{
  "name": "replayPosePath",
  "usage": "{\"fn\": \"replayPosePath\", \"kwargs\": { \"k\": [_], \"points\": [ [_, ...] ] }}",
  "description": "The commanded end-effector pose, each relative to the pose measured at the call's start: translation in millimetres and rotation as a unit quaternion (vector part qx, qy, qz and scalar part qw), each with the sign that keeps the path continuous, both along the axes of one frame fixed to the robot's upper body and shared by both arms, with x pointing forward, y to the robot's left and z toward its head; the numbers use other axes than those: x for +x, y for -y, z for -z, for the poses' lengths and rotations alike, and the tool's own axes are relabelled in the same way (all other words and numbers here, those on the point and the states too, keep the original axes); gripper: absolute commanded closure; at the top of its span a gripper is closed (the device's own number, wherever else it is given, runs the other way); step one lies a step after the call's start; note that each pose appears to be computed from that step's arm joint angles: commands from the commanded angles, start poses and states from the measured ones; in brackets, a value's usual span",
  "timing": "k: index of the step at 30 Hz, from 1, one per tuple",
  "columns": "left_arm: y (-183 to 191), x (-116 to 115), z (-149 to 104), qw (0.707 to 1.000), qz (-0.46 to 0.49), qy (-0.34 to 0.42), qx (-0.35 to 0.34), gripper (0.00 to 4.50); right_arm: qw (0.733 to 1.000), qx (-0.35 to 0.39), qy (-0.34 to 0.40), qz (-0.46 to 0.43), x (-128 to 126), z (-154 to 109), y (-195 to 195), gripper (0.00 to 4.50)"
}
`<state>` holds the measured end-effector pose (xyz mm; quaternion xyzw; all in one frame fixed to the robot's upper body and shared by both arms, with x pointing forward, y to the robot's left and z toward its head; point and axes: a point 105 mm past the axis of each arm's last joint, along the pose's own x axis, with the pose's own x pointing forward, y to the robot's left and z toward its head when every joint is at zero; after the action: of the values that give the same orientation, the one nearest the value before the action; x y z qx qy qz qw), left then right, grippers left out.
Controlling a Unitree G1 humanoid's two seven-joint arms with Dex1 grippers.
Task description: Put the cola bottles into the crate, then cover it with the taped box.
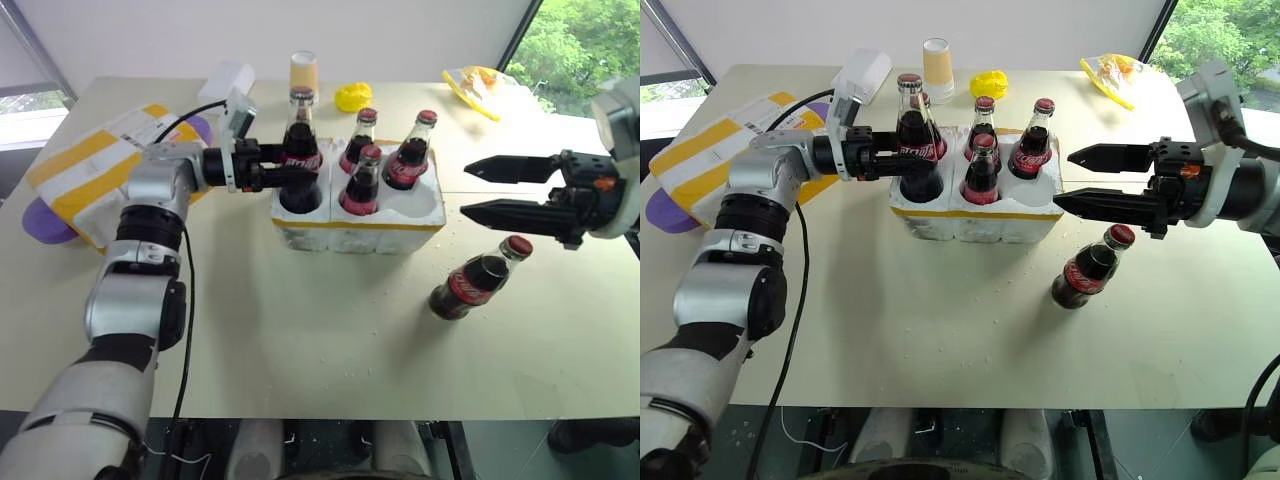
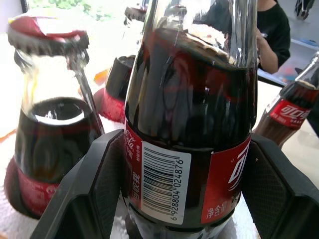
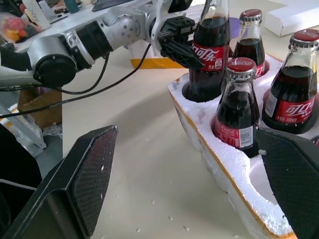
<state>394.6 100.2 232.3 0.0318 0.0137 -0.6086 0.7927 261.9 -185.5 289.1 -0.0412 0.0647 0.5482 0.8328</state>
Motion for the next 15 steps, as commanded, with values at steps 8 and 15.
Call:
{"fn": "replayPosePath", "kwargs": {
  "k": [8,15],
  "points": [
    [-8,-8,3,1.0,-0.019,0.023,0.008,0.02,0.999,0.006,0.031,-0.014,1,-11,-4,0.0],
    [-34,-34,-28,0.998,-0.013,0.055,0.028,0.02,0.999,0.009,0.032,-0.02,4,-9,-6,0.0]
  ]
}}
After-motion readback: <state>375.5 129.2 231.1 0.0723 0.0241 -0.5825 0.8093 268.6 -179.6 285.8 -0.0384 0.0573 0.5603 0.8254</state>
